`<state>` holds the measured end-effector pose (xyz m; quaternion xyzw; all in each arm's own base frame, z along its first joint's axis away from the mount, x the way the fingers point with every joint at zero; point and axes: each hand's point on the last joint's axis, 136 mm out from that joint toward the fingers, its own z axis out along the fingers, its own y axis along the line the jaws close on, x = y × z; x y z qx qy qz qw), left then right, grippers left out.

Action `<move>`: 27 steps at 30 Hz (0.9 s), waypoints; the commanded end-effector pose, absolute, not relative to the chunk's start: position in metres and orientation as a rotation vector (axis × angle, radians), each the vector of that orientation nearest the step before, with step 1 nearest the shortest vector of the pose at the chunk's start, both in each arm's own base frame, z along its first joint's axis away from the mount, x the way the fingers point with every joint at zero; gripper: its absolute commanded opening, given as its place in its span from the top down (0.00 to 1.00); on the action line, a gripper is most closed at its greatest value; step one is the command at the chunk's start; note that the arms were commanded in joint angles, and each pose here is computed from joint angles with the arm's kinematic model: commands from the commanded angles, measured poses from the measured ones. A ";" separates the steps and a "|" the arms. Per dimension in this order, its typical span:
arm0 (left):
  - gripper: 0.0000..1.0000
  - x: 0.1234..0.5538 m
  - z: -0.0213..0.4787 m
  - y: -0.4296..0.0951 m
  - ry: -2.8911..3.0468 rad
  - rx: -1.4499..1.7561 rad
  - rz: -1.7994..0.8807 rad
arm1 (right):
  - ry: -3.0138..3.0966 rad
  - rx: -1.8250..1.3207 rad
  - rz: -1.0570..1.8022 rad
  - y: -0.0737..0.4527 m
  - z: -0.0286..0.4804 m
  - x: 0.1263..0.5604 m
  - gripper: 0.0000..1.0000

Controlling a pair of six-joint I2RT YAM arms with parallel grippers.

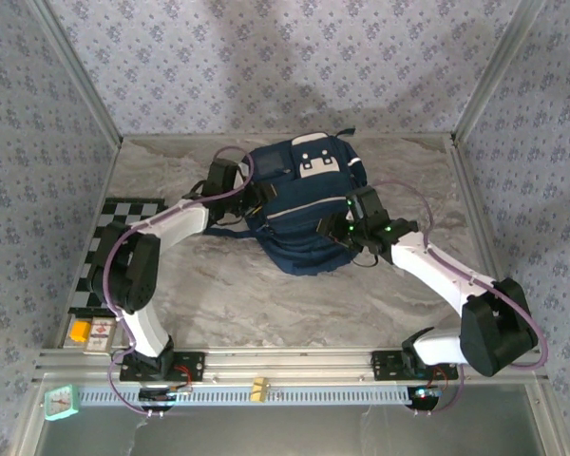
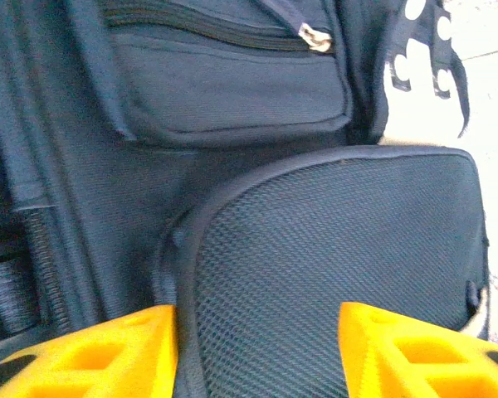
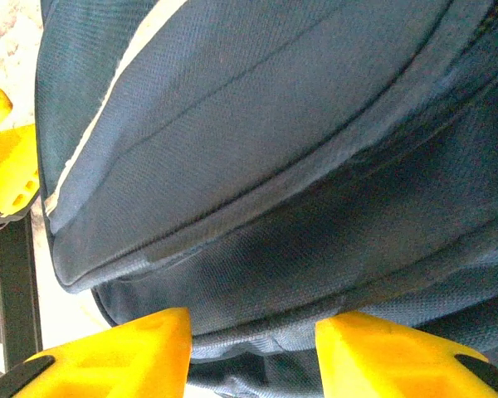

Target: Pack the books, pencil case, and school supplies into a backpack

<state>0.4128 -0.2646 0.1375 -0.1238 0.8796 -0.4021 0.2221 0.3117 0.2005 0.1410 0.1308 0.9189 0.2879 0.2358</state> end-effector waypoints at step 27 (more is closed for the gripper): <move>1.00 0.370 0.150 -0.295 2.413 -0.564 -1.131 | 2.442 0.354 0.707 0.125 0.164 0.396 0.50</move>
